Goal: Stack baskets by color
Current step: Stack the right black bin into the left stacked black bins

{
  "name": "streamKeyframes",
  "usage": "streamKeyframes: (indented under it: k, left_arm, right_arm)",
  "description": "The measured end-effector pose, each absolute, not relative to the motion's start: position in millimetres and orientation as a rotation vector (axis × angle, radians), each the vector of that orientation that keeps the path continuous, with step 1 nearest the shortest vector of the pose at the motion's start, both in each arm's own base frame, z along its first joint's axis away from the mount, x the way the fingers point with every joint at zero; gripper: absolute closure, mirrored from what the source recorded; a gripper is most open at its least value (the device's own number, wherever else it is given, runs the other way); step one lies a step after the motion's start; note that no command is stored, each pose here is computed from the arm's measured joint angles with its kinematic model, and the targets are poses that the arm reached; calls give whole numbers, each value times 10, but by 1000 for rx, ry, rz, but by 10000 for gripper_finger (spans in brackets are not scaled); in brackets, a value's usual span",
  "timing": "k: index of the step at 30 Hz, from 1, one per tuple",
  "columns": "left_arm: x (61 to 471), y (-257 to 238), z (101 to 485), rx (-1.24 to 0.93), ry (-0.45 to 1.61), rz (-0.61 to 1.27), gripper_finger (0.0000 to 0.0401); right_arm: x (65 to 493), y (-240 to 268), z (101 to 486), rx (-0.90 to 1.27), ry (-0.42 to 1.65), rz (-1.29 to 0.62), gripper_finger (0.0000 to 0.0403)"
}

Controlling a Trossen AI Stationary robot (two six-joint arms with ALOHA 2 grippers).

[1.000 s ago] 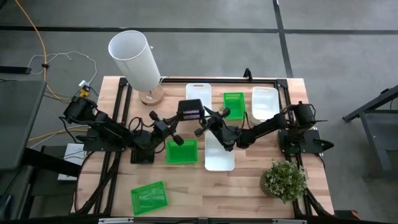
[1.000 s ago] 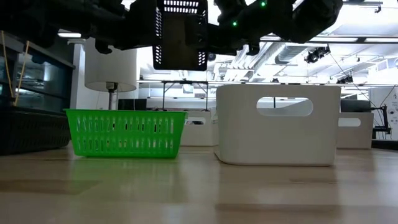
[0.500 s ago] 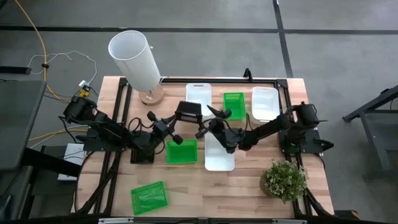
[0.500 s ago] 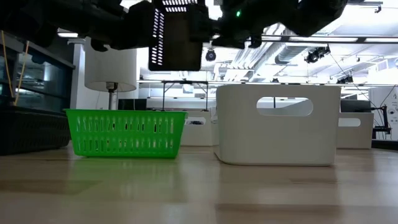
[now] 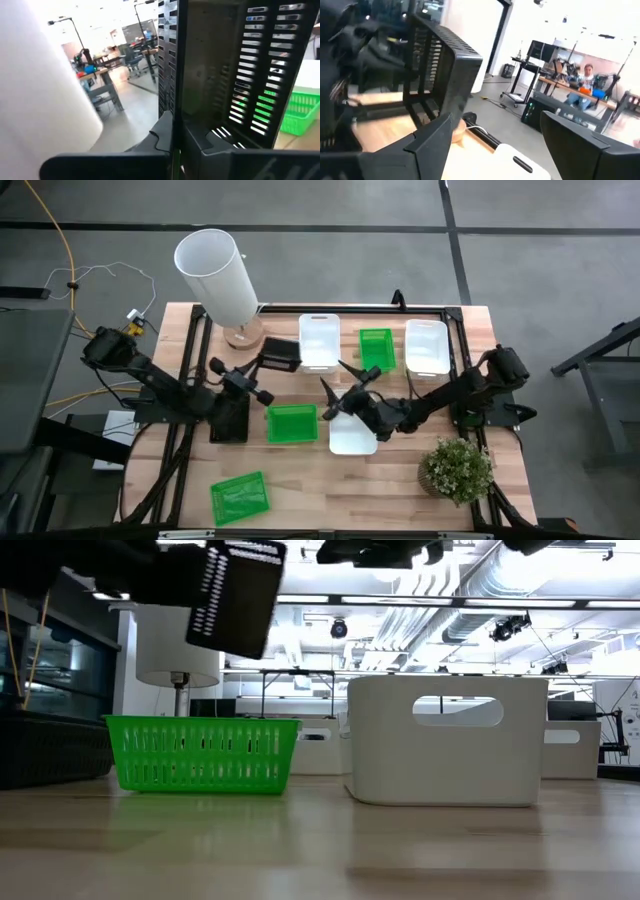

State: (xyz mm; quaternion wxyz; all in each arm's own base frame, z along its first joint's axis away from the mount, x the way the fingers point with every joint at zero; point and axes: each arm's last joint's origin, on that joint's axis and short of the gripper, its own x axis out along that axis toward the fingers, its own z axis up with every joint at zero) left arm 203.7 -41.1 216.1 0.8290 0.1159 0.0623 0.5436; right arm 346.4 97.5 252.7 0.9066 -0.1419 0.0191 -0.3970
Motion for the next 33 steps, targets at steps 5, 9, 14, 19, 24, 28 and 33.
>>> streamKeyframes:
  k: [5,9,14,19,24,28,33]
  left_arm:
    - [1739,-488,2328,201,129,1133,401]
    - [1571,-561,2530,174,101,1050,401]
    - [1379,-650,2658,162,79,934,401]
    - [1262,-724,2735,126,1,796,401]
    - [1227,-775,2763,107,-68,693,401]
    - [1226,-760,2757,101,-44,727,401]
    - [1225,-753,2754,106,-28,743,401]
  right_arm:
    - [3404,997,2549,-384,131,-844,116]
    - [3309,927,2515,-403,247,-839,124]
    - [2954,732,2458,-293,434,-832,132]
    - [2615,607,2506,-218,518,-894,132]
    - [2522,619,2570,-251,520,-895,133]
    - [2471,563,2518,-331,641,-861,133]
    - [2222,359,2520,-300,808,-910,133]
